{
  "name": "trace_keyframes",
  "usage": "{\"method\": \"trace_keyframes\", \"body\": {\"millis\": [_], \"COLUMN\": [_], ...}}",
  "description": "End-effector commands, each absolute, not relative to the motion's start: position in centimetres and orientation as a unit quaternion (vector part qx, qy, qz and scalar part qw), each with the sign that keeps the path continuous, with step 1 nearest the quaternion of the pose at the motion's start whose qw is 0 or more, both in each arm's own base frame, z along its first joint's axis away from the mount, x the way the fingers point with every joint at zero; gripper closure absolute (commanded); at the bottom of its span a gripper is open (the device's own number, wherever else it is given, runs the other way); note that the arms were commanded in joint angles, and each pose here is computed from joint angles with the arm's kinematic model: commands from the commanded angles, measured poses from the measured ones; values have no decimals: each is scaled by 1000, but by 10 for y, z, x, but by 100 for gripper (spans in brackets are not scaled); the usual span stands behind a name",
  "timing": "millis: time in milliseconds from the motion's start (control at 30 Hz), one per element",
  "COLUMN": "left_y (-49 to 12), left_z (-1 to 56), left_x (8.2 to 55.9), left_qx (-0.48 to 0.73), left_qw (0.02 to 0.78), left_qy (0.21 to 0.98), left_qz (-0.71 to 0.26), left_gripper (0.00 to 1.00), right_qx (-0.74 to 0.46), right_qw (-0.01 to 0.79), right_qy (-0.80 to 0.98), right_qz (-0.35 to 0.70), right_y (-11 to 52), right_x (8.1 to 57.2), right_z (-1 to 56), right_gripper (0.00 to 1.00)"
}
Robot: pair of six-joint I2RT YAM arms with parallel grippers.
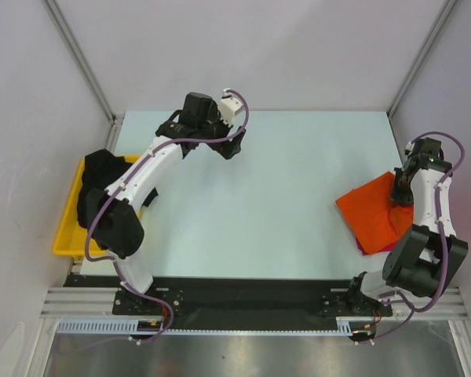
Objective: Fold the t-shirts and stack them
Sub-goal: Neatly place the folded tshirt to the corner
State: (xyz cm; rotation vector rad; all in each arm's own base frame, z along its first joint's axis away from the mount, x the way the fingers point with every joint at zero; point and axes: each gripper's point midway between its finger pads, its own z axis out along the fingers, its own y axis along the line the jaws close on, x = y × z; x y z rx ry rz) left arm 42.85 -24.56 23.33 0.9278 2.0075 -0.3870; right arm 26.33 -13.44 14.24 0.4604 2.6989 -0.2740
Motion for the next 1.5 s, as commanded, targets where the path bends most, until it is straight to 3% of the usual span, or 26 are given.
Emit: {"method": "trace_keyframes", "body": {"millis": [0,167,433,800,1067,1433,1467], "left_y": [-247,-246,-248,-243,-244,-244,-244], "left_z": [247,246,241,236,237,238,237], "left_x": [435,439,443,446,448,447,446], "left_qx": [380,379,377,376,374,374,375], "left_qw": [446,445,442,437,438,439,438], "left_qy": [795,797,799,803,803,803,802], "left_qz": [-157,-153,-154,-149,-152,-153,-153], "left_gripper": [3,3,3,2,2,2,2], "right_qx": [173,195,234,250,248,262,264], "right_qw": [204,160,182,151,208,191,188], "right_qy": [957,960,949,944,936,930,929], "right_qz": [-112,-119,-104,-156,-135,-174,-177], "right_y": [-151,-160,-171,-194,-182,-193,-196], "right_x": [274,266,255,250,254,231,233], "right_z": [134,111,105,102,135,122,119], "right_gripper": [100,100,100,100,100,100,95]}}
